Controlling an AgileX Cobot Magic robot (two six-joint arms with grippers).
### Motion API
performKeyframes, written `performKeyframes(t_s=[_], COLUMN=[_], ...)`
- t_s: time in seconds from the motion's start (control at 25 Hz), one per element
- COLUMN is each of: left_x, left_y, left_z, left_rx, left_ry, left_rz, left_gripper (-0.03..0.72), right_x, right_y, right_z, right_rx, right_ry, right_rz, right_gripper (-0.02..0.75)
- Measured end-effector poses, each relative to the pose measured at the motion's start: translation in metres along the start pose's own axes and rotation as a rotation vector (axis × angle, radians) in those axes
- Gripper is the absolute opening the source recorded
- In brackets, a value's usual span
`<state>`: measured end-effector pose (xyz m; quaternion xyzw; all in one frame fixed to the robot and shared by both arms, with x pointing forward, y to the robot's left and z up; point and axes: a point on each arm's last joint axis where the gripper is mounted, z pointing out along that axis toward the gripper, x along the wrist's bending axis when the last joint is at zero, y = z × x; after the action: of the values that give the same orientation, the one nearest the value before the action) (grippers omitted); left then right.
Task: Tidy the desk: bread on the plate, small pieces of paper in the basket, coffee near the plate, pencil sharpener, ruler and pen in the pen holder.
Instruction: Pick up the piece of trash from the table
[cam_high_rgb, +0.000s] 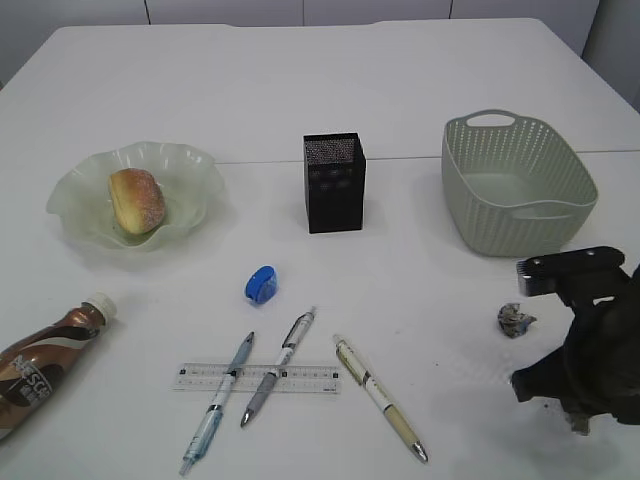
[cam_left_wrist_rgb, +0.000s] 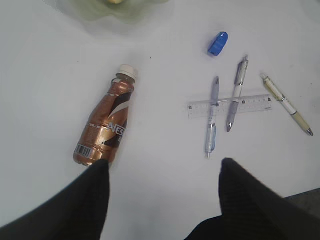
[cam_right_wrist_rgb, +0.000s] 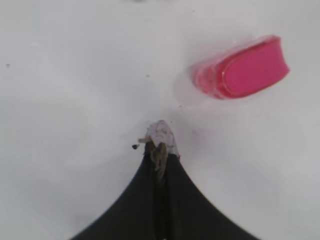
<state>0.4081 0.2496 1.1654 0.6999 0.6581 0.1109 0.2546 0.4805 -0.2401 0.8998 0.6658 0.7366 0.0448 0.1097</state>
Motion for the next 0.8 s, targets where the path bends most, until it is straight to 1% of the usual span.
performKeyframes(t_s=[0.32, 0.44, 0.72, 0.8], left_x=[0.0, 0.0, 0.0, 0.0], left_y=[0.0, 0.0, 0.0, 0.0], left_z=[0.0, 0.0, 0.0, 0.0], left_rx=[0.0, 0.0, 0.0, 0.001], left_ry=[0.0, 0.0, -0.002, -0.005], left_rz=[0.0, 0.0, -0.001, -0.002], left_gripper=[0.498, 0.498, 0.498, 0.498], right_x=[0.0, -0.001, -0.004, -0.005], right_y=[-0.002, 0.002, 0.05, 0.065], right_z=[-0.03, -0.047, -0.111, -0.131], right_rx=[-0.047, -0.056, -0.143, -0.197], right_ry=[0.062, 0.067, 0.06, 0.06], right_rz=[0.07, 0.077, 0.026, 0.019], right_gripper=[0.013, 0.013, 0.013, 0.013])
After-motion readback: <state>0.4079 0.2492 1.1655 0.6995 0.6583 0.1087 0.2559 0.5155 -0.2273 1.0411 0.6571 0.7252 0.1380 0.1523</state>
